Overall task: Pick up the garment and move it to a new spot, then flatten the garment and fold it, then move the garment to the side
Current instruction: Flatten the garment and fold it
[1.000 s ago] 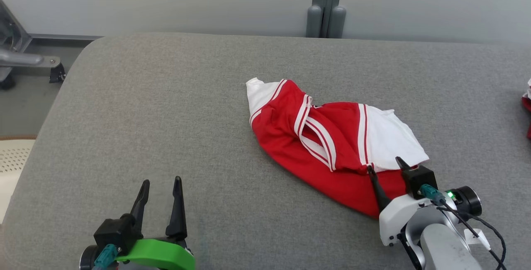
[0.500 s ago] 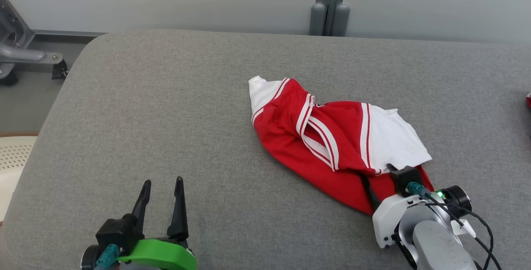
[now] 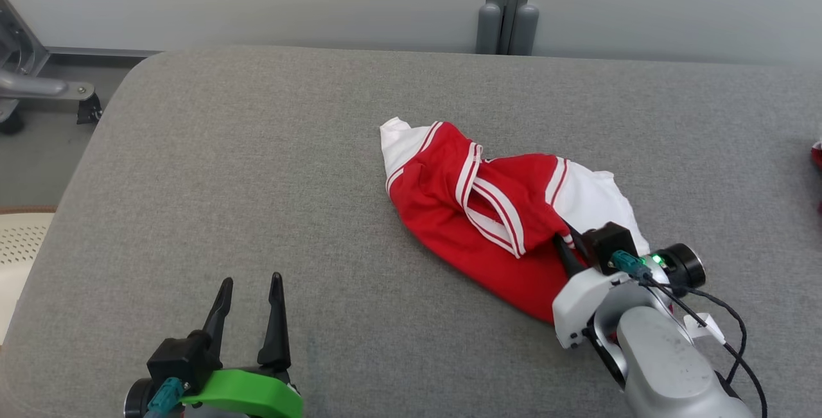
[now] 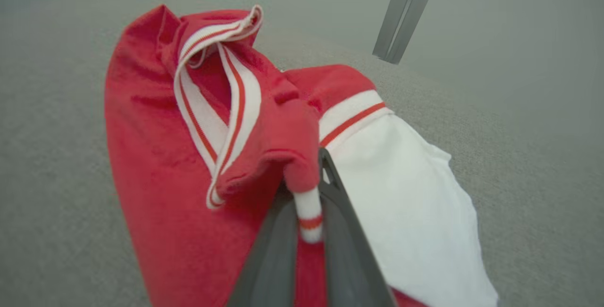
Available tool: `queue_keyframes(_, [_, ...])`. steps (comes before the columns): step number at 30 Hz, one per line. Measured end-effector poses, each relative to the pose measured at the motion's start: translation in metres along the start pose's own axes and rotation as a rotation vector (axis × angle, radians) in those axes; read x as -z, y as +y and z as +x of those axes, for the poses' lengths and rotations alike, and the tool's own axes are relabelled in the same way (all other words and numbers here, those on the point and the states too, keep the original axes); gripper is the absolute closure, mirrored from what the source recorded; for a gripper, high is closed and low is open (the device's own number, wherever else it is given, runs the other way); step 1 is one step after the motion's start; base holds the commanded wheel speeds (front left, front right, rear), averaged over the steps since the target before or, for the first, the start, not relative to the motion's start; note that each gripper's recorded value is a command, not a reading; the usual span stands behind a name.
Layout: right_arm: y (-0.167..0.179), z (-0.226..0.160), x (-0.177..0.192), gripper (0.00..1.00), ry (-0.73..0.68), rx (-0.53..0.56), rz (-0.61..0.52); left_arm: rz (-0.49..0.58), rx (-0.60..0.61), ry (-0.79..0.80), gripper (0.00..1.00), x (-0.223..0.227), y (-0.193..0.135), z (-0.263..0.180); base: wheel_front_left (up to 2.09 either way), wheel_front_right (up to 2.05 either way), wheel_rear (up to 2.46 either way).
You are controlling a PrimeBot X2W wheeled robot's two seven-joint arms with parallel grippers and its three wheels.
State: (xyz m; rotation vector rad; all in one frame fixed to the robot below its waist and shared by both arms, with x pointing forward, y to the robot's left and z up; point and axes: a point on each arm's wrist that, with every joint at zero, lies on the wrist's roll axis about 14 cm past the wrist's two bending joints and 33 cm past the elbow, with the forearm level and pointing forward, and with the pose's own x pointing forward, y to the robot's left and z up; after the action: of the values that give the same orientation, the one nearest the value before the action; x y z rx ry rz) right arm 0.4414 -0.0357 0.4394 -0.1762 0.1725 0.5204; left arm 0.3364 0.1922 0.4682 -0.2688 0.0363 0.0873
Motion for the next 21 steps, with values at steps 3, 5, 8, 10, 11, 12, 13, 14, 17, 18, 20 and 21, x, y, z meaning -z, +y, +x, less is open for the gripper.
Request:
queue_keyframes(3, [0.019,0.0,-0.027,1.0,-0.092,-0.049,0.011,0.0,-0.002,-0.011,0.0,-0.003,0.001,0.001,0.0,0.0,0.0])
queue_keyframes(5, [0.043,-0.006,-0.034,1.0,-0.129,-0.11,0.041,0.001,-0.005,-0.021,0.0,-0.007,0.003,0.001,0.0,0.0,0.0])
queue_keyframes(8, [0.087,-0.018,-0.042,1.0,-0.158,-0.227,0.085,0.004,-0.011,-0.036,0.0,-0.012,0.005,0.001,0.0,0.0,0.0])
queue_keyframes(10, [0.116,-0.027,-0.045,1.0,-0.157,-0.31,0.106,0.005,-0.016,-0.044,0.0,-0.014,0.007,0.001,0.0,0.0,0.0])
queue_keyframes(11, [0.129,-0.031,-0.044,1.0,-0.148,-0.345,0.12,0.006,-0.018,-0.047,0.0,-0.015,0.008,0.001,0.0,0.0,0.0])
queue_keyframes(12, [0.139,-0.035,-0.043,1.0,-0.138,-0.375,0.13,0.007,-0.02,-0.05,0.0,-0.016,0.008,0.001,0.0,0.0,0.0])
queue_keyframes(13, [0.149,-0.039,-0.041,1.0,-0.121,-0.405,0.136,0.008,-0.022,-0.053,0.0,-0.017,0.009,0.001,0.0,0.0,0.0])
queue_keyframes(14, [0.158,-0.042,-0.037,1.0,-0.105,-0.433,0.131,0.008,-0.026,-0.054,0.0,-0.018,0.01,0.001,0.0,0.0,0.0])
queue_keyframes(17, [0.176,-0.047,-0.03,1.0,-0.067,-0.49,0.137,0.013,-0.031,-0.055,0.0,-0.018,0.012,0.002,0.0,0.0,0.0])
queue_keyframes(18, [0.18,-0.049,-0.027,1.0,-0.053,-0.504,0.135,0.014,-0.033,-0.056,0.0,-0.018,0.013,0.002,0.0,0.0,0.0])
queue_keyframes(20, [0.19,-0.053,-0.019,0.89,-0.025,-0.535,0.136,0.014,-0.035,-0.058,0.0,-0.019,0.013,0.003,0.0,0.0,0.0])
queue_keyframes(21, [0.194,-0.055,-0.015,0.7,-0.012,-0.55,0.132,0.014,-0.037,-0.058,0.0,-0.019,0.014,0.003,0.0,0.0,0.0])
